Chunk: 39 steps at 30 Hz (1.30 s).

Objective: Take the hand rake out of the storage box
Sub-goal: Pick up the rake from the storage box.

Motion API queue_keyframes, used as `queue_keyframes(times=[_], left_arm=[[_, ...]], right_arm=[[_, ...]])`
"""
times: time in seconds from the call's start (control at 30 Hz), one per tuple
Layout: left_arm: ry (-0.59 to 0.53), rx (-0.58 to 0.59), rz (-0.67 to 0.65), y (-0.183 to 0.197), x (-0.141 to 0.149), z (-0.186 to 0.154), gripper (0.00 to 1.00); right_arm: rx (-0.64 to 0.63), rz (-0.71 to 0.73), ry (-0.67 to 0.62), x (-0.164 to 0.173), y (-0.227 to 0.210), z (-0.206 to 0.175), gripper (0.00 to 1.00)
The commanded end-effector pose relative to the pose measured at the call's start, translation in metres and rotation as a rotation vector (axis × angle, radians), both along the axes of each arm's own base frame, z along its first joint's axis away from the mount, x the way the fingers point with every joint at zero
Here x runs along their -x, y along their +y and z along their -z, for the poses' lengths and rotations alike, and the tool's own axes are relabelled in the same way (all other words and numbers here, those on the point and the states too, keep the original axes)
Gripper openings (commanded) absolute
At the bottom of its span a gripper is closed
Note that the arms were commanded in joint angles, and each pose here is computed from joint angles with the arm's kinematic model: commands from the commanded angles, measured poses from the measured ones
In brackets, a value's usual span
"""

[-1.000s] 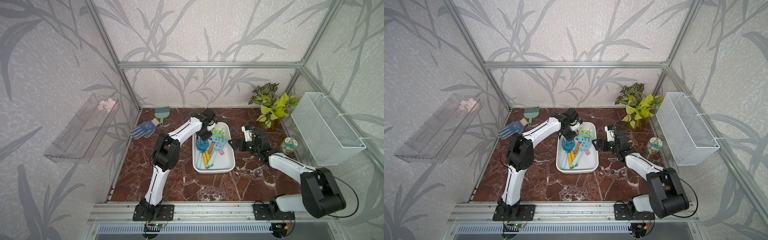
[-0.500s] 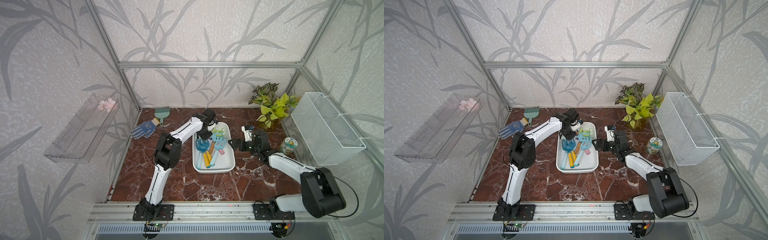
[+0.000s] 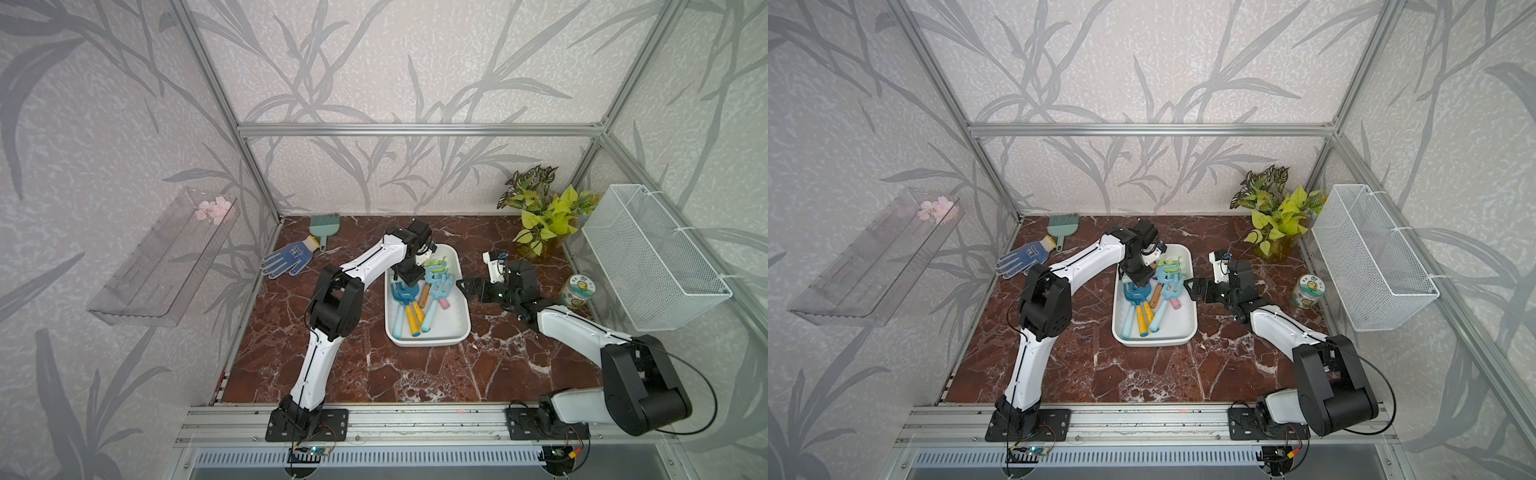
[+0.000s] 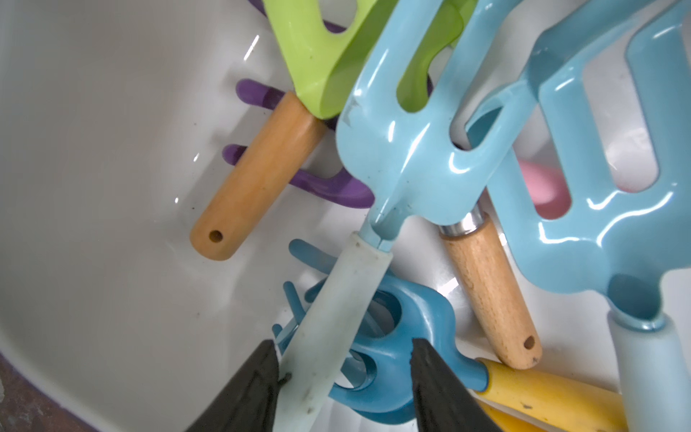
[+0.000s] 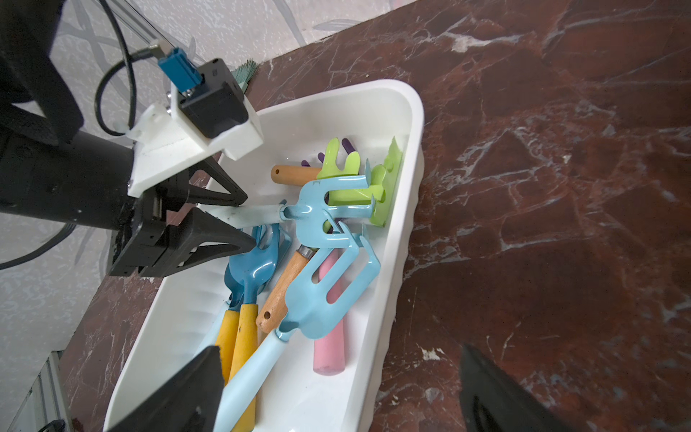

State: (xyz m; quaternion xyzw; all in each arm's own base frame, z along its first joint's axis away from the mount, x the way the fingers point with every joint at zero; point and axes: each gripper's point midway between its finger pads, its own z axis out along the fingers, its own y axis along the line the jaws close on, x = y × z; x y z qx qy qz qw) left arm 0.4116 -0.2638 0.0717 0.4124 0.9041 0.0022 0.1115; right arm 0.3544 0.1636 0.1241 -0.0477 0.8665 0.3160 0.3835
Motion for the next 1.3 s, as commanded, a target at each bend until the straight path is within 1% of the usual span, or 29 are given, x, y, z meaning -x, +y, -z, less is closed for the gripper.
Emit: queue_keyframes(times=[0.0,0.3,0.37,0.47,0.53,0.6,0.77,0.83,0.97,1.07,1.13,1.27], left_arm=[[0.037,-0.036,-0.002,0.006,0.009,0.009,0.58],[-0.019,-0.063,-0.008,0.003,-0.001,0.013,0.49],[-0.041,-0.077,-0.006,0.002,-0.003,0.014,0.48],[-0.078,-0.098,-0.003,0.003,-0.008,0.016,0.58],[-0.089,-0.103,0.0,0.003,-0.01,0.017,0.62],[-0.093,-0.107,0.001,0.003,-0.012,0.018,0.63],[-0.099,-0.11,0.004,0.002,-0.015,0.024,0.62],[-0.098,-0.106,0.005,0.001,-0.016,0.025,0.59],[-0.081,-0.109,0.006,0.0,-0.015,0.029,0.41],[-0.068,-0.111,0.001,0.002,-0.012,0.03,0.35],[-0.064,-0.106,-0.006,0.002,-0.01,0.027,0.28],[-0.061,-0.068,-0.03,0.0,-0.005,0.013,0.22]], right_arm=[[0.0,-0.011,-0.042,-0.006,0.004,-0.013,0.98],[0.0,-0.011,-0.041,-0.006,0.004,-0.013,0.98],[0.0,-0.012,-0.04,-0.006,0.004,-0.013,0.98],[-0.001,-0.013,-0.042,-0.006,0.004,-0.013,0.98],[-0.001,-0.013,-0.043,-0.006,0.004,-0.013,0.98],[-0.002,-0.014,-0.043,-0.006,0.004,-0.014,0.98],[-0.003,-0.013,-0.042,-0.006,0.004,-0.014,0.98],[-0.002,-0.014,-0.043,-0.006,0.004,-0.014,0.98],[-0.003,-0.016,-0.043,-0.006,0.005,-0.014,0.98],[-0.002,-0.016,-0.041,-0.006,0.005,-0.013,0.98],[-0.001,-0.017,-0.042,-0.006,0.005,-0.013,0.98],[-0.002,-0.016,-0.042,-0.006,0.005,-0.013,0.98]])
